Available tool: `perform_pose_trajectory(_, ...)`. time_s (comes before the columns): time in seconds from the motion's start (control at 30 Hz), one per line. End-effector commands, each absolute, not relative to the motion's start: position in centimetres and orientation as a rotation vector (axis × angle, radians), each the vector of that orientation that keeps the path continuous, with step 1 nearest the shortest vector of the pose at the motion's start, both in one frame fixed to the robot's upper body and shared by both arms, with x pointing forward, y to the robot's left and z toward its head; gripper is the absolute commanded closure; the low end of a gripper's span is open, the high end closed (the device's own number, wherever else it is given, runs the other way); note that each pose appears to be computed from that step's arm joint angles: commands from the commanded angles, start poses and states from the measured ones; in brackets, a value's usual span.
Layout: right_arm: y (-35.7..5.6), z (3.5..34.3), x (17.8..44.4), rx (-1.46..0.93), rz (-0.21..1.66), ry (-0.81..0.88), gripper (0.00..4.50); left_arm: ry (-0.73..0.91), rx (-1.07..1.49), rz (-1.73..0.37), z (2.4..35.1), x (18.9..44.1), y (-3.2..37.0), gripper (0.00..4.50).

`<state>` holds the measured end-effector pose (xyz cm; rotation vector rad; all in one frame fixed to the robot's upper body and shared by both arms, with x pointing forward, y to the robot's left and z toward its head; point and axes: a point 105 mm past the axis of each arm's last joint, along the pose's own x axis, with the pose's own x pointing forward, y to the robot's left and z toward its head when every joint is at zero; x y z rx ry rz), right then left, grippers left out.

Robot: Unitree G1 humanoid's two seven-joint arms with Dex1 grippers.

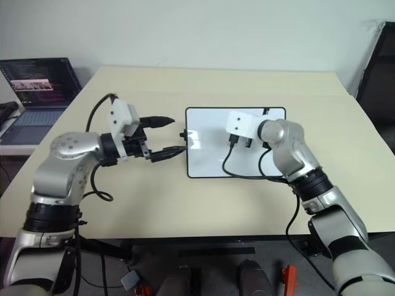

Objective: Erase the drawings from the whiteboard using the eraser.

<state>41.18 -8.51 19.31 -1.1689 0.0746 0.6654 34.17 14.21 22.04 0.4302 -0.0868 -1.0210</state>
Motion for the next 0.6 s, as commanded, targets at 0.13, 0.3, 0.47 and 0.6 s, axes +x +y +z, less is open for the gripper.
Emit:
perform_pose_trajectory(0.13, -11.5, 26.4, 38.3, -0.707, 0.71, -0.033, 3.46, -0.16, 0.407, -1.124, 23.0, 33.4, 11.4, 0.0)
perform_pose_trajectory(0.3, -21.9, 28.8, 37.8, -0.514, 0.394, 0.024, 3.46, -0.21, 0.319, -1.242, 22.5, 32.6, 6.9, 0.0)
perform_pose_trajectory(0.47, -32.6, 25.7, 36.1, -0.302, 0.05, 0.232, 3.46, -0.228, 0.265, -1.268, 21.7, 32.8, 3.6, 0.0)
perform_pose_trajectory(0.6, -36.2, 21.5, 34.5, -0.222, -0.05, 0.416, 3.46, -0.233, 0.276, -1.303, 20.8, 32.3, 1.2, 0.0)
